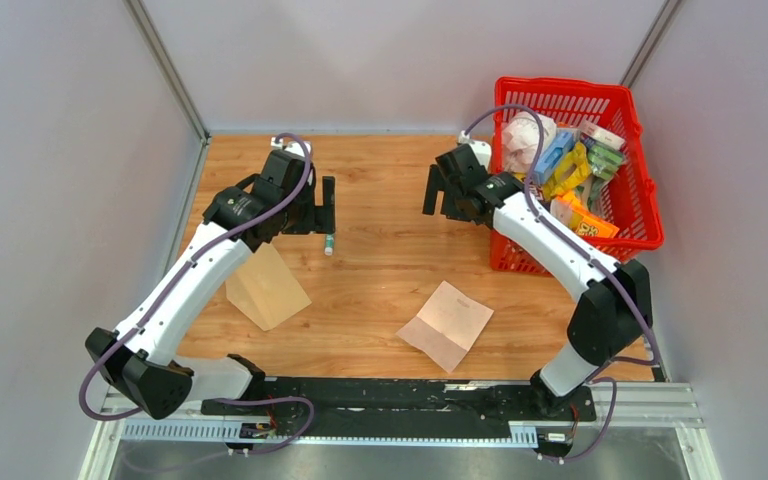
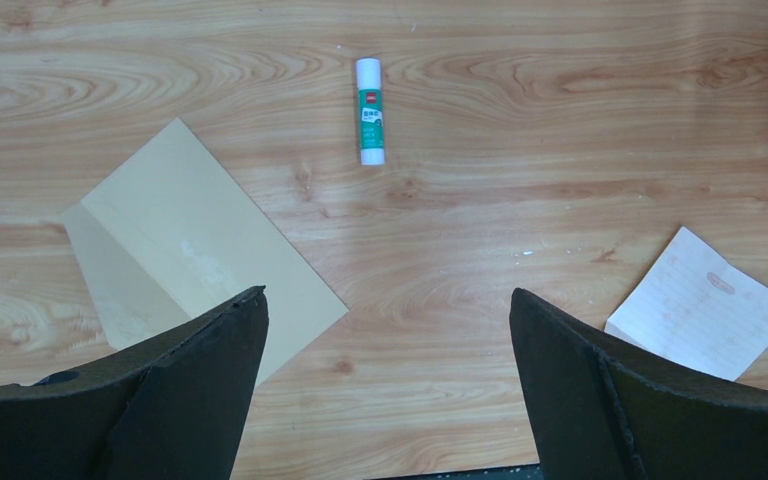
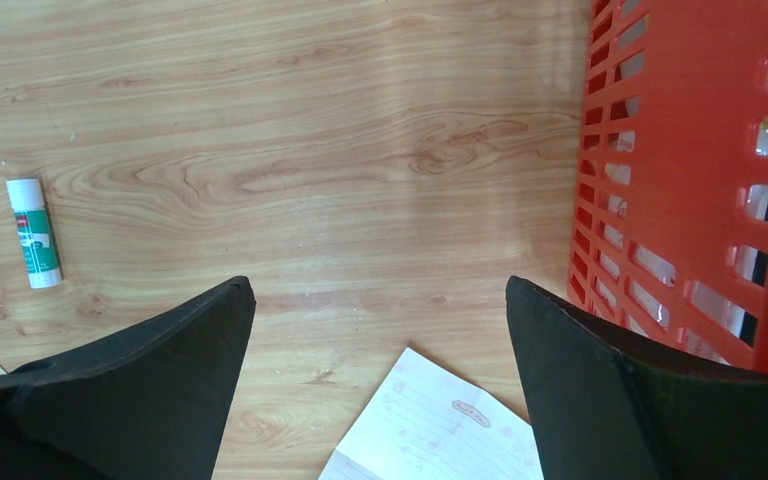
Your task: Place the letter into the envelope and seal it
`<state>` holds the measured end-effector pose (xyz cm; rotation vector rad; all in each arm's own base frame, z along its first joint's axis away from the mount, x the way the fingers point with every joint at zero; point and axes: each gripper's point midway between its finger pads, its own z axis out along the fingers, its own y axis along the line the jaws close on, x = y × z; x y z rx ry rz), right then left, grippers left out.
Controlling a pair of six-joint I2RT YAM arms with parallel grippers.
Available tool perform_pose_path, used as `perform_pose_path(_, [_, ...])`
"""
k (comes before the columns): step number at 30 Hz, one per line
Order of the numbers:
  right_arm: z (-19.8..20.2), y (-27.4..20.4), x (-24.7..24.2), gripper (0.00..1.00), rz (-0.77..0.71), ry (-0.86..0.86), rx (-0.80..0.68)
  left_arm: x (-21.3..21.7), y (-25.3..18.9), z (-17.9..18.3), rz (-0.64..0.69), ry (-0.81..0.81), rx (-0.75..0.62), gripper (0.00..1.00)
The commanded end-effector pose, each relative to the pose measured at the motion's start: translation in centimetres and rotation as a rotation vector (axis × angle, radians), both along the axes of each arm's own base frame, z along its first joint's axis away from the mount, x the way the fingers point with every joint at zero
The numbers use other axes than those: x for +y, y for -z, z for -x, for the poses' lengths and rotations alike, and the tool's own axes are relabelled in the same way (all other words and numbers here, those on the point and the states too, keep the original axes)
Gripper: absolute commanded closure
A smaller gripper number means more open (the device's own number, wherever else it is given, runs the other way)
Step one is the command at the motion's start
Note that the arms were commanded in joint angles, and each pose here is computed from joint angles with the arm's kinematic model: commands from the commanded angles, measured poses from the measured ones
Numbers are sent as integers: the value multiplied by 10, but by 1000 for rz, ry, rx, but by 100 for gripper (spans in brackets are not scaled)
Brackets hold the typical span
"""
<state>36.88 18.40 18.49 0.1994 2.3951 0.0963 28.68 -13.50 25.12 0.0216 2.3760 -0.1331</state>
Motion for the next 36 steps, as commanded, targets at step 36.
perform_pose_path(36, [54,-23,47,0,-75,-229,-25,18,41,7,89,-185,30,8])
